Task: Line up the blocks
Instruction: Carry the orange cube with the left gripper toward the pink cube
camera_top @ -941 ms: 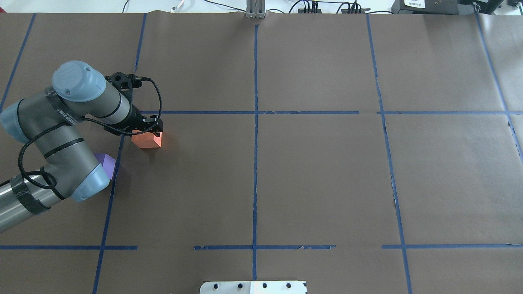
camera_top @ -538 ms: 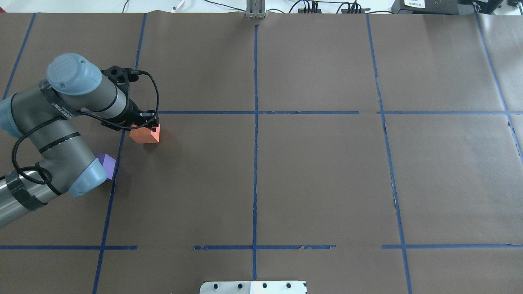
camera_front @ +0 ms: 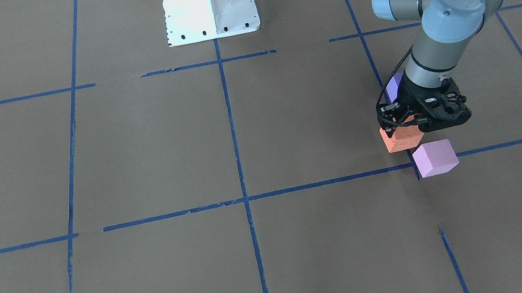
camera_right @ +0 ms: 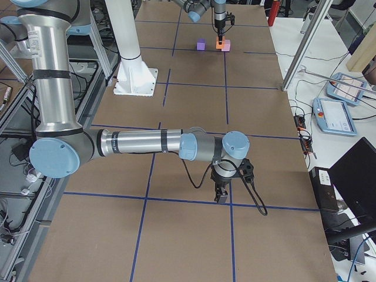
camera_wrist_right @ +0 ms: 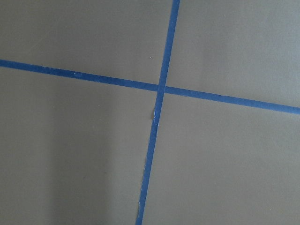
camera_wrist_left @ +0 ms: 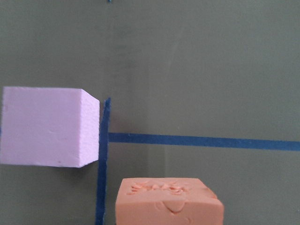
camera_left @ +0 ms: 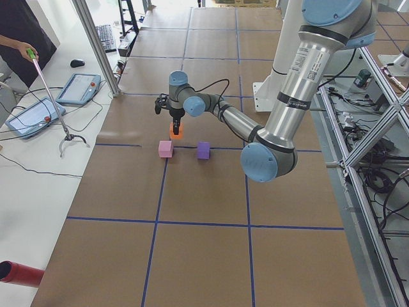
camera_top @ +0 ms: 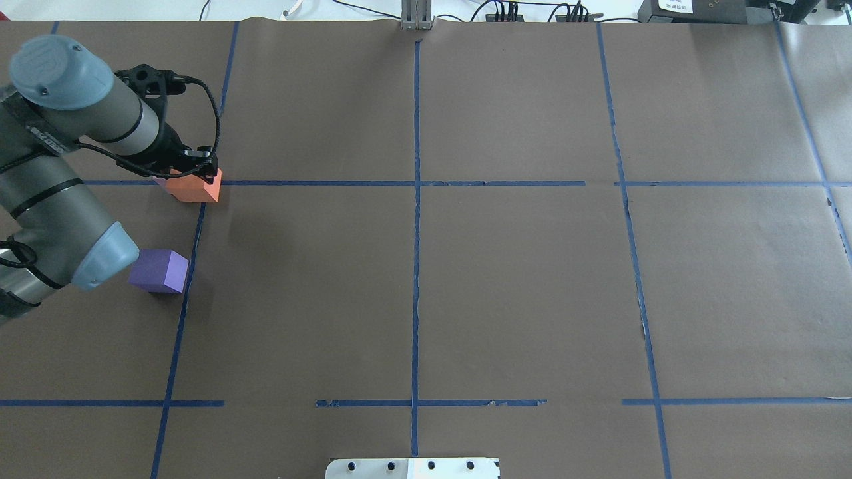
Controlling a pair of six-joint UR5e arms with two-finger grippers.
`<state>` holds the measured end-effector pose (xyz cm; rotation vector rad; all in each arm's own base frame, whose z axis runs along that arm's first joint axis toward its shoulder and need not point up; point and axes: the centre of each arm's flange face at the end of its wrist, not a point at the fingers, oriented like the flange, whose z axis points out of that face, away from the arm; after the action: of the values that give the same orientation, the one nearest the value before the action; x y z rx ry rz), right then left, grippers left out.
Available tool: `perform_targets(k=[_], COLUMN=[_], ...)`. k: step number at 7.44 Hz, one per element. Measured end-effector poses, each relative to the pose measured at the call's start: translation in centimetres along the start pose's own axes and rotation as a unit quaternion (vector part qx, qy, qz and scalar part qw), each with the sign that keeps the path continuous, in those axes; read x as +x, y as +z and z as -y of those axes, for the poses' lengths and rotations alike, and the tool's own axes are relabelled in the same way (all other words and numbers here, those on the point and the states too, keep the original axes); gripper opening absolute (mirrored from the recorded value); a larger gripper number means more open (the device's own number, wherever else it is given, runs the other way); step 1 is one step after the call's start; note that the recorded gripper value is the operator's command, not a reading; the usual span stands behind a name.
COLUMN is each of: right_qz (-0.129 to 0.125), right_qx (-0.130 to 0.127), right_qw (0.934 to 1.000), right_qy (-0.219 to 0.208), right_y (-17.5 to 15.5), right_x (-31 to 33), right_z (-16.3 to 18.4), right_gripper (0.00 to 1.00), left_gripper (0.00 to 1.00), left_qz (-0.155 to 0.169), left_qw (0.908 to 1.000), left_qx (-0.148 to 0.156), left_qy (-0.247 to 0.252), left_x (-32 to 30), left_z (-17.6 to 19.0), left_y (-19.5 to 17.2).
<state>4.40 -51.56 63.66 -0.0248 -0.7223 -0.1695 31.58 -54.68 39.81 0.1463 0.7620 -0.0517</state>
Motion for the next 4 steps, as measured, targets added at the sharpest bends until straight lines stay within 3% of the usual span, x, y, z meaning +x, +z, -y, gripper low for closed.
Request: perform_targets(k=[4], right_qz=[0.000], right_qx=[0.000], right_qw=[1.0000], right_qy=[0.000], right_y=[0.0], right_x=[0.0], right_z=[0.0], right_gripper=[1.00], left_gripper=[0.54], left_qz=[0.008], left_qw=[0.9999], left_qx=[-0.006], left_qy=[0.004], left_x=[-4.8], left_z=[-1.2], left_y=[0.4])
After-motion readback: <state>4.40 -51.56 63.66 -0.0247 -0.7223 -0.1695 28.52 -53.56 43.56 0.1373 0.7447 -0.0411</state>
